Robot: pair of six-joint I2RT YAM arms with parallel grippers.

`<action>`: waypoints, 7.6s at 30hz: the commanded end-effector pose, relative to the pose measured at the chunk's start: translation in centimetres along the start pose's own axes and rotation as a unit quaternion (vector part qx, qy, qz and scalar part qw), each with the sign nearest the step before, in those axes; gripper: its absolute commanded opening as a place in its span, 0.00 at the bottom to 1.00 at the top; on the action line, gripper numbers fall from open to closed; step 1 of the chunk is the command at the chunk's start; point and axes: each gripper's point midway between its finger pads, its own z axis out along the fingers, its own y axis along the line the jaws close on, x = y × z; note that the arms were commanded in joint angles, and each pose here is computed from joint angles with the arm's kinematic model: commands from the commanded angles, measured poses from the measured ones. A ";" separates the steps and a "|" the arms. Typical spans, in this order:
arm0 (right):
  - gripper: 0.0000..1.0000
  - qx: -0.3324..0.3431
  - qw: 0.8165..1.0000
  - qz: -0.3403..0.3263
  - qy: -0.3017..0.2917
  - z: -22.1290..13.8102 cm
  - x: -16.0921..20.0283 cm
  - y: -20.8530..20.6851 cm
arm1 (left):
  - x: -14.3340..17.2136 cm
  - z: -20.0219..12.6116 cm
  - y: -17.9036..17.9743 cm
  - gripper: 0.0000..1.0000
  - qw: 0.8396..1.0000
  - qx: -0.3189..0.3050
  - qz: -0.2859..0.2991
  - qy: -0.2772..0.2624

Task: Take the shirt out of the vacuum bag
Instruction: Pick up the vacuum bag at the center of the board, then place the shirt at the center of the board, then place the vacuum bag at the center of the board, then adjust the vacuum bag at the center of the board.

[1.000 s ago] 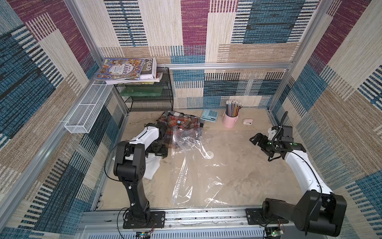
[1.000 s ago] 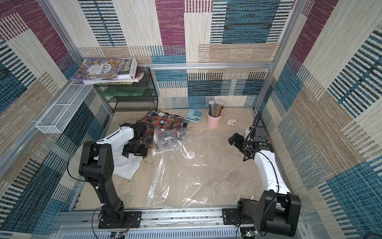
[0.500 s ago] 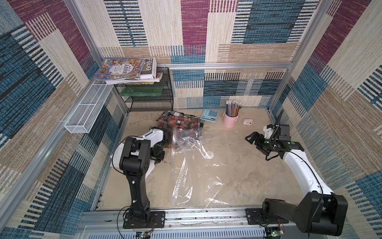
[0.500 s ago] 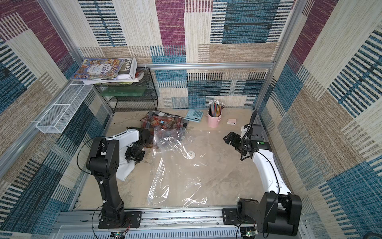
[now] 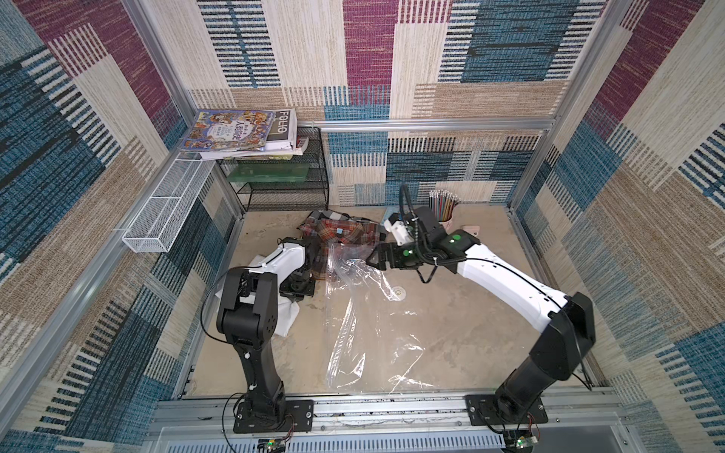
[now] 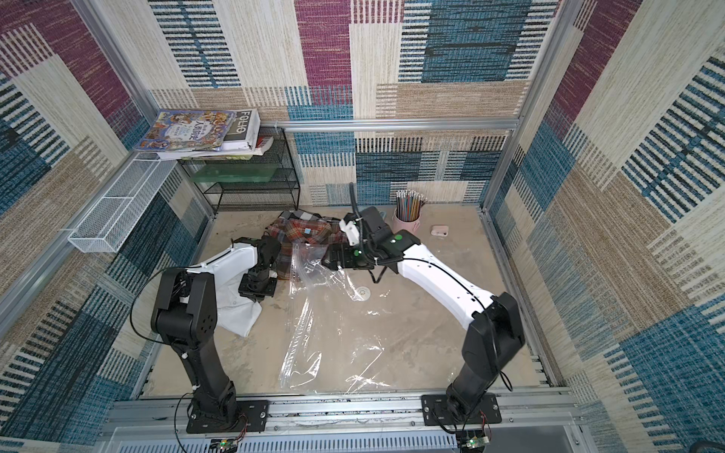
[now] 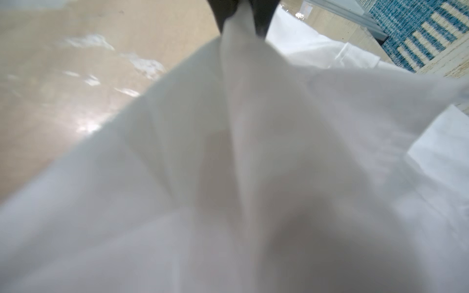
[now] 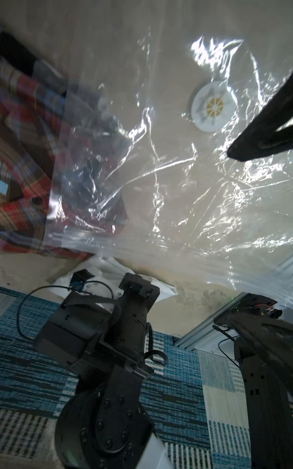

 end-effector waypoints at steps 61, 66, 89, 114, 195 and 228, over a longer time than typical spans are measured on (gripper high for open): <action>0.00 0.098 0.986 -0.067 -0.120 -10.7 -4.0 -3.5 | -6.8 -17.4 -5.1 0.00 0.957 0.228 -0.052 -0.171; 0.00 0.095 0.988 -0.056 -0.110 -10.6 -3.5 -4.1 | -7.7 -17.7 -7.7 0.00 0.961 0.209 -0.019 -0.179; 0.00 0.047 0.994 -0.042 -0.090 -10.1 -2.4 -4.5 | -11.2 -15.8 -17.8 0.34 0.954 0.242 0.083 -0.155; 0.03 -0.171 0.983 -0.054 -0.032 -3.9 -1.6 4.1 | 1.0 -11.1 -15.5 0.68 0.876 0.454 -0.140 -0.078; 0.40 -0.151 0.979 0.096 0.094 7.4 4.8 -2.4 | 3.5 -16.1 -18.8 0.63 0.877 0.455 -0.024 -0.150; 0.35 -0.121 0.980 0.111 0.110 8.2 5.9 -4.5 | 9.1 -10.3 -12.5 0.42 0.956 0.281 -0.029 -0.078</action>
